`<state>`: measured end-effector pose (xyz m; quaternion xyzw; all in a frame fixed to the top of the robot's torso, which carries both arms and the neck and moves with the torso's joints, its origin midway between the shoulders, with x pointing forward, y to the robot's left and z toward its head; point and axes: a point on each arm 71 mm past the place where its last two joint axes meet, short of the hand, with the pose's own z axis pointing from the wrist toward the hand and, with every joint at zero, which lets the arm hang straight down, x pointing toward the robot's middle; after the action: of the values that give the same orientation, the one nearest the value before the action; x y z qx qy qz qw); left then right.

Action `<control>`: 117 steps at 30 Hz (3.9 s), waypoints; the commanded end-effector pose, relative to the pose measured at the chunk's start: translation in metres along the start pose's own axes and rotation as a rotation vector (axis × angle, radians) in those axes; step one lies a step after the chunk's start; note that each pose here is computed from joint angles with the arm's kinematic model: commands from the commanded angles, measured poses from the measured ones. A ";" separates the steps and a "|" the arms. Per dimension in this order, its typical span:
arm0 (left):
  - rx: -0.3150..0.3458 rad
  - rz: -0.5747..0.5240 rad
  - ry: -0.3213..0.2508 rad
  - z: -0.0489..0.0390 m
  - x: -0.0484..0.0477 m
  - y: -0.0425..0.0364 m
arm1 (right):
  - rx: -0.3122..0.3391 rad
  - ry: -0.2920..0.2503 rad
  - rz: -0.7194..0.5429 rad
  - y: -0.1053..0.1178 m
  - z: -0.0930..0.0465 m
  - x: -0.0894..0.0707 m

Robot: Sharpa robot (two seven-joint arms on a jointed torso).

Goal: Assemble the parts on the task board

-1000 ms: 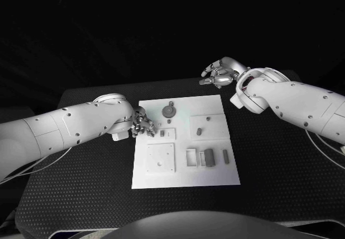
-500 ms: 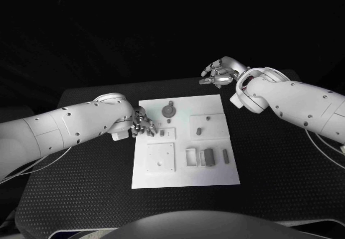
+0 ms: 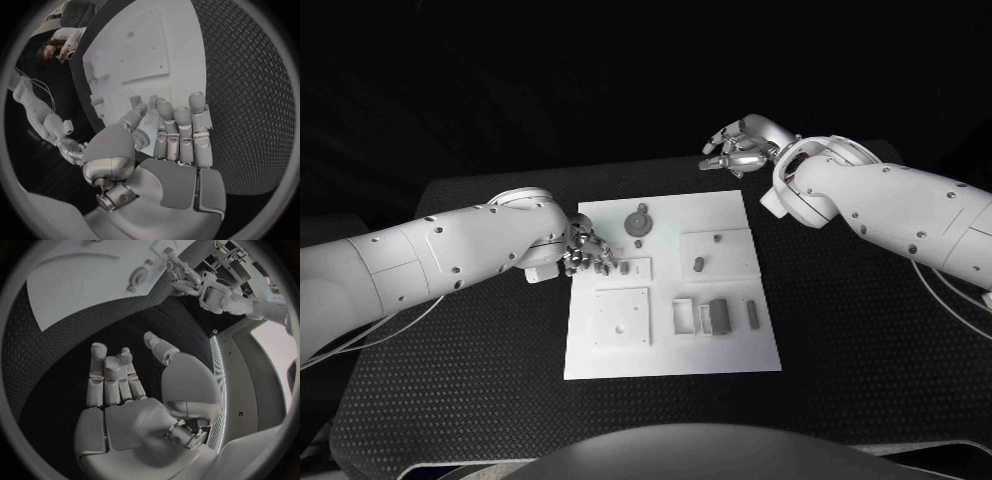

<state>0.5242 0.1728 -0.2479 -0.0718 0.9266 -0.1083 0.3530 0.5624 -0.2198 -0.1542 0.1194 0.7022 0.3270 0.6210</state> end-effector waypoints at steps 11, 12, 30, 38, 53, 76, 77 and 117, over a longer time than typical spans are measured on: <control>0.009 -0.009 -0.003 -0.0004 0.0023 -0.0012 | -0.010 0.012 0.001 0.001 0.000 0.002; 0.009 -0.009 -0.003 -0.0004 0.0023 -0.0011 | -0.010 0.012 0.001 0.001 0.000 0.002; 0.226 -0.171 -0.279 -0.0254 -0.0249 -0.0049 | -0.004 0.002 -0.001 -0.004 -0.001 -0.001; 0.486 -0.098 -0.521 -0.0377 -0.0343 -0.0263 | -0.005 -0.019 0.001 -0.006 -0.001 -0.004; 0.602 0.288 -0.625 -0.0247 -0.0003 -0.0473 | -0.002 -0.054 0.094 -0.015 0.002 -0.011; 0.535 0.337 -0.562 0.0004 0.0147 -0.0447 | -0.030 -0.058 0.147 -0.013 0.005 -0.009; 0.533 0.338 -0.559 0.0011 0.0148 -0.0444 | -0.031 -0.059 0.147 -0.013 0.005 -0.009; 0.521 0.354 -0.494 0.0115 0.0266 -0.0518 | -0.042 -0.048 0.152 -0.008 0.005 -0.006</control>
<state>0.5164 0.1172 -0.2571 0.1484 0.7448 -0.2588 0.5968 0.5710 -0.2300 -0.1546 0.1720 0.6703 0.3783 0.6148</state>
